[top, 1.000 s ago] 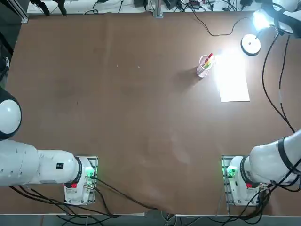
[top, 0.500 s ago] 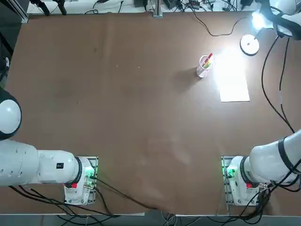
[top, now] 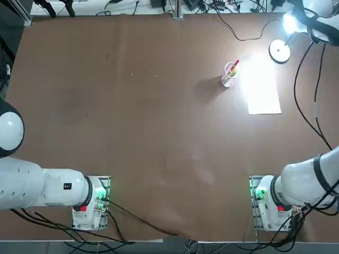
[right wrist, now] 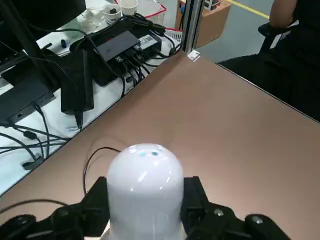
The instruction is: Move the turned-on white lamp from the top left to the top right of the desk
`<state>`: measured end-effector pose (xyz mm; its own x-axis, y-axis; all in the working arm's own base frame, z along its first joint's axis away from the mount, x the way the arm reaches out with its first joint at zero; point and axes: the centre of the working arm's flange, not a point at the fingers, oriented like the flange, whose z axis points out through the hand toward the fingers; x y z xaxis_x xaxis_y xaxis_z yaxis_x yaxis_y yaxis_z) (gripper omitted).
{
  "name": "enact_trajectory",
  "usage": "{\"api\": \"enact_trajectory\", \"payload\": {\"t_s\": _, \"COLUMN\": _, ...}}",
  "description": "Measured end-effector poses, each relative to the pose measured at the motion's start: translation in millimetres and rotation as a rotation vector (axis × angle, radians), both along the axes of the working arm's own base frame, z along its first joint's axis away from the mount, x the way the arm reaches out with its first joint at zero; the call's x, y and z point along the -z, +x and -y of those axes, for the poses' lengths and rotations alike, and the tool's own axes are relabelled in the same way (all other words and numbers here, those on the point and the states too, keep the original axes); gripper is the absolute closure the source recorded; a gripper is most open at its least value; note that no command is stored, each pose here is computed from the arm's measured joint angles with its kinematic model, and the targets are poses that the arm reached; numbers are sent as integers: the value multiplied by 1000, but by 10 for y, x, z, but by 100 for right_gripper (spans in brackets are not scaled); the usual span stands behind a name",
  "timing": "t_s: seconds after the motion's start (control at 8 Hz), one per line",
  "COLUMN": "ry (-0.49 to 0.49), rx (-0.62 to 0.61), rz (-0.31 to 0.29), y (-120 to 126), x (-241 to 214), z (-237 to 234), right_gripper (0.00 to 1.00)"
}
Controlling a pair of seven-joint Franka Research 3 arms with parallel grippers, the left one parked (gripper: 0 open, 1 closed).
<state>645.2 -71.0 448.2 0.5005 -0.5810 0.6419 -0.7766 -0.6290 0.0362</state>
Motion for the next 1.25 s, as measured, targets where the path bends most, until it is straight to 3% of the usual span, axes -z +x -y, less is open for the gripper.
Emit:
{"api": "enact_trajectory", "payload": {"t_s": 0.75, "ry": -36, "rx": 13, "rz": 23, "y": -49, "x": 105, "z": -117, "right_gripper": 25}}
{"api": "enact_trajectory", "payload": {"t_s": 1.0, "ry": -43, "rx": 7, "rz": 29, "y": -54, "x": 66, "z": -127, "right_gripper": 0}}
{"api": "enact_trajectory", "payload": {"t_s": 1.25, "ry": -45, "rx": 7, "rz": 45, "y": -66, "x": -36, "z": -134, "right_gripper": 0}}
